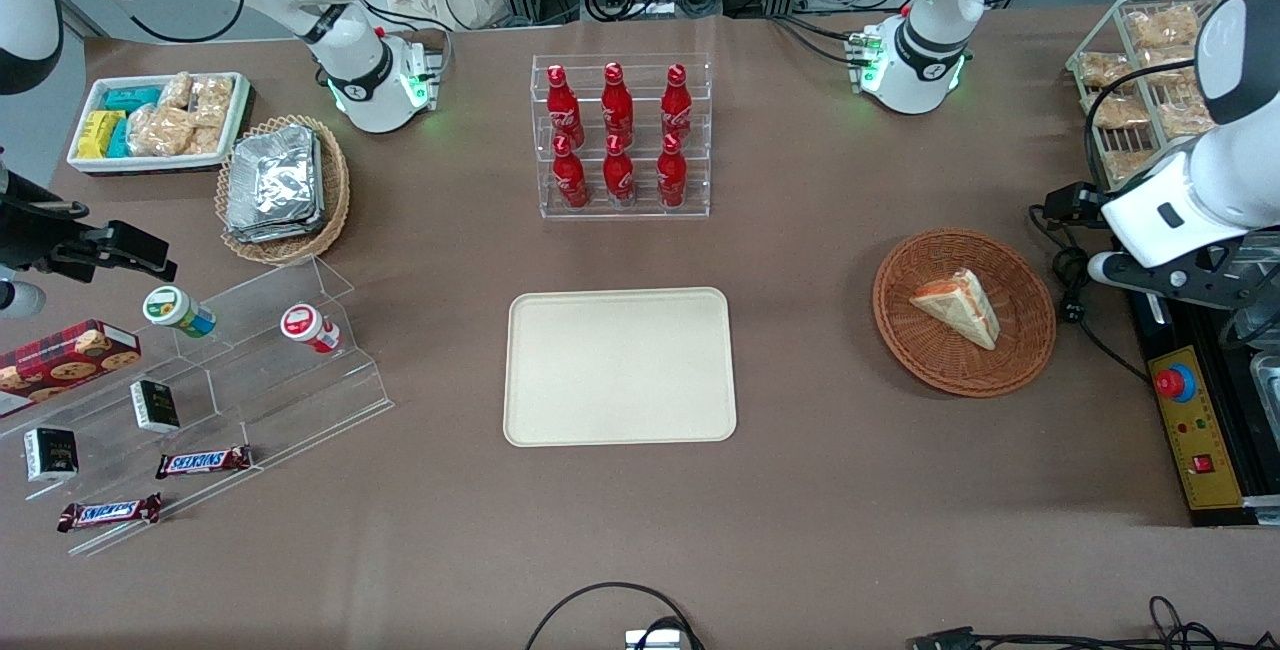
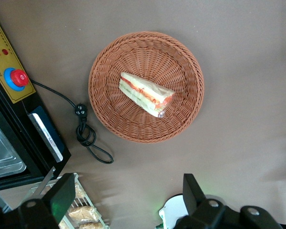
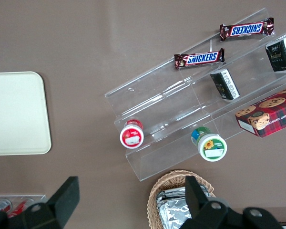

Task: Place sandwich from basket to tray
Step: 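Move the left gripper over the wrapped sandwich in the wicker basket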

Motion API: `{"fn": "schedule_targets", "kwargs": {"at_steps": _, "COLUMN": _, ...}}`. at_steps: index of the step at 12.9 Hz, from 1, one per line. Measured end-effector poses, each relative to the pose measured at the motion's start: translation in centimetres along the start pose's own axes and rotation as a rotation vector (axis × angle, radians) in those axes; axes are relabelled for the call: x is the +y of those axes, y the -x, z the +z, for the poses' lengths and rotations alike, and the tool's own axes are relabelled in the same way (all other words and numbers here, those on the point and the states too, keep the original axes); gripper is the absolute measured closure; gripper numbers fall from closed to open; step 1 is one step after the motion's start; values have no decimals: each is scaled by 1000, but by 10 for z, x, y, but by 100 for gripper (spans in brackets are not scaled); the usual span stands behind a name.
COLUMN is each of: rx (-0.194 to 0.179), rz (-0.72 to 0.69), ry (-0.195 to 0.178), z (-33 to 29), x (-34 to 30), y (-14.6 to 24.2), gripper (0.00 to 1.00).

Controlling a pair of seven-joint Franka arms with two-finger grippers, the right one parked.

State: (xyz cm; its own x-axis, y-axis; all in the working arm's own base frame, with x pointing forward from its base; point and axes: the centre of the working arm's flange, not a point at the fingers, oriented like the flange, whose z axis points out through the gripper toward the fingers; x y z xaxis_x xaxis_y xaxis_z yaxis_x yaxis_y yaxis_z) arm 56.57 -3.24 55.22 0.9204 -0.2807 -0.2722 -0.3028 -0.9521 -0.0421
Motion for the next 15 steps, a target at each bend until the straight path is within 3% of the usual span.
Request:
{"fn": "schedule_targets", "kwargs": {"at_steps": 6, "rx": -13, "rz": -34, "ry": 4, "z": 0, "x": -11, "y": -15, "gripper": 0}}
{"fn": "schedule_targets", "kwargs": {"at_steps": 10, "rx": -41, "rz": -275, "ry": 16, "z": 21, "x": -20, "y": -24, "gripper": 0}}
{"fn": "schedule_targets", "kwargs": {"at_steps": 12, "rx": 21, "rz": -389, "ry": 46, "z": 42, "x": -23, "y": -29, "gripper": 0}}
{"fn": "schedule_targets", "kwargs": {"at_steps": 15, "rx": 123, "rz": -601, "ry": 58, "z": 105, "x": -22, "y": -23, "gripper": 0}}
